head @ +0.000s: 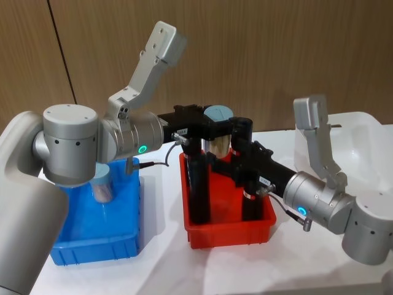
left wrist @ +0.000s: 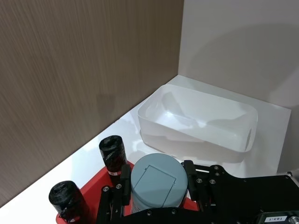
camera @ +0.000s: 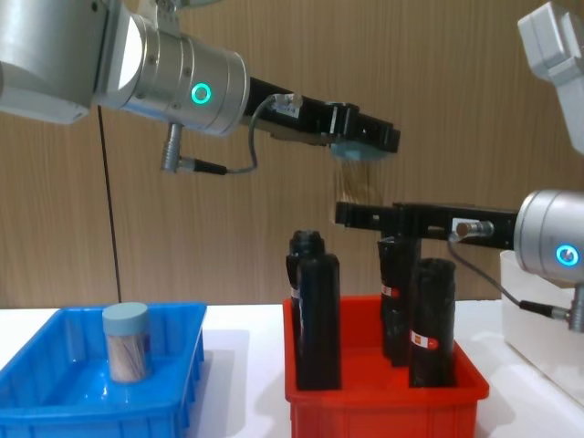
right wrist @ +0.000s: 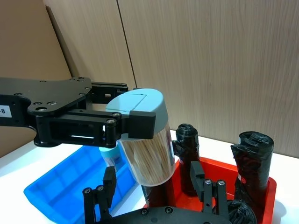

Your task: Pick the cotton swabs from the blue box and place them into the white box.

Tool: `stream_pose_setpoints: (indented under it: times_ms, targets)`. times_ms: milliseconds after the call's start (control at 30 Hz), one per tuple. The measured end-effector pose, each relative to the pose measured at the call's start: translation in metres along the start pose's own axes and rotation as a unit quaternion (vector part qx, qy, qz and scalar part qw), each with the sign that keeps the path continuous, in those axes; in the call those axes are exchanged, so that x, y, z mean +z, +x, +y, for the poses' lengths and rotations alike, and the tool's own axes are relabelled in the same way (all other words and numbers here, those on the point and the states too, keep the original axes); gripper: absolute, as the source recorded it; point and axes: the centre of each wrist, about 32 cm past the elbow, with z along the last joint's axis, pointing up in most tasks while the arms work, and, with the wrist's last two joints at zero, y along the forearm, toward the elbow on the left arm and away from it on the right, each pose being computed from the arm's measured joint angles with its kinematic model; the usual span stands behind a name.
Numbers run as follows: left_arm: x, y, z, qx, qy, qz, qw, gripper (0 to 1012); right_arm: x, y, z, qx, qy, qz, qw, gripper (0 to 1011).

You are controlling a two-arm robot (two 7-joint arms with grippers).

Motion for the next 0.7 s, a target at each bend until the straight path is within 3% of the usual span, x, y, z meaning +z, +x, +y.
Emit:
stream_pose_setpoints:
  times_ms: [700]
  targets:
    - [0.0, 0.0, 0.0, 0.0, 0.0, 0.0, 1.0, 689, 0.002, 0.001, 0.01, 0.01, 0.0, 0.005, 0.9999, 1002]
